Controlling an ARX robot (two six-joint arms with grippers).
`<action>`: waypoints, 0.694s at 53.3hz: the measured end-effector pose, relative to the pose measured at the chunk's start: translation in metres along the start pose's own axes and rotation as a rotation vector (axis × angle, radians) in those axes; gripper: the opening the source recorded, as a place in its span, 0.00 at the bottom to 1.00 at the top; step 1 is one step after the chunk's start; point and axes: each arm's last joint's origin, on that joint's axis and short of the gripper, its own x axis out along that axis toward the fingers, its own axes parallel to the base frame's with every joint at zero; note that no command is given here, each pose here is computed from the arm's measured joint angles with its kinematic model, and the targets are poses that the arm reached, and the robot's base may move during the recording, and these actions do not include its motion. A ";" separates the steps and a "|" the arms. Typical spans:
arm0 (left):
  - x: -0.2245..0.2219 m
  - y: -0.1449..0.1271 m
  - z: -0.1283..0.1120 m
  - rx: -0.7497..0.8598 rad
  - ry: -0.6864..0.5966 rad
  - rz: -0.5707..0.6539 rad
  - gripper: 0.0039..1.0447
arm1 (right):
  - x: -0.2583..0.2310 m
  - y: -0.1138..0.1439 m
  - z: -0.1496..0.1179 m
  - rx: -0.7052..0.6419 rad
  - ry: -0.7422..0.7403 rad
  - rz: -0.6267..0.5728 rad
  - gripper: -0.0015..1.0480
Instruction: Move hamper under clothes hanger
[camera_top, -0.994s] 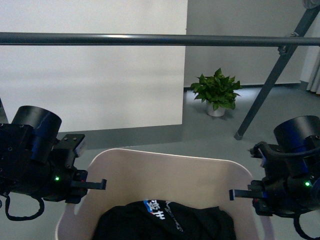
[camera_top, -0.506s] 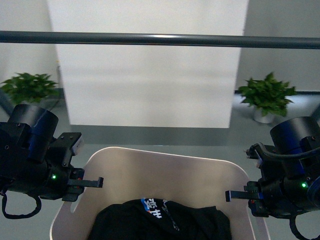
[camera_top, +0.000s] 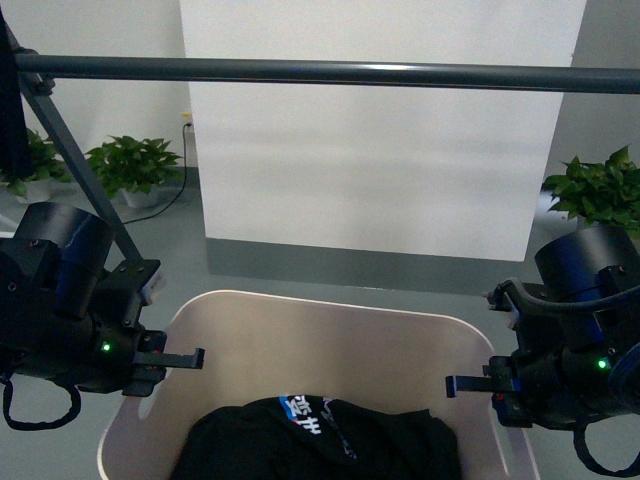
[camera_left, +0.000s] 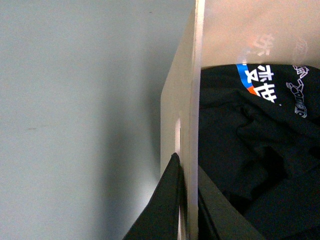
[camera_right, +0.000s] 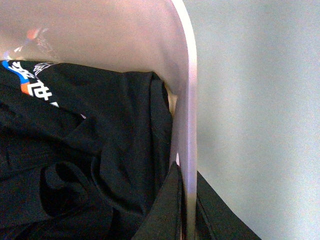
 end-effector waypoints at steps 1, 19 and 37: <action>0.000 -0.002 0.000 0.003 0.000 -0.005 0.04 | 0.000 -0.001 0.000 0.003 0.000 -0.002 0.03; 0.000 0.003 0.002 0.000 0.021 -0.034 0.04 | 0.002 0.000 0.001 0.071 -0.021 -0.043 0.03; 0.022 0.002 0.001 0.018 0.101 0.011 0.04 | 0.032 0.001 0.016 0.129 0.039 -0.071 0.03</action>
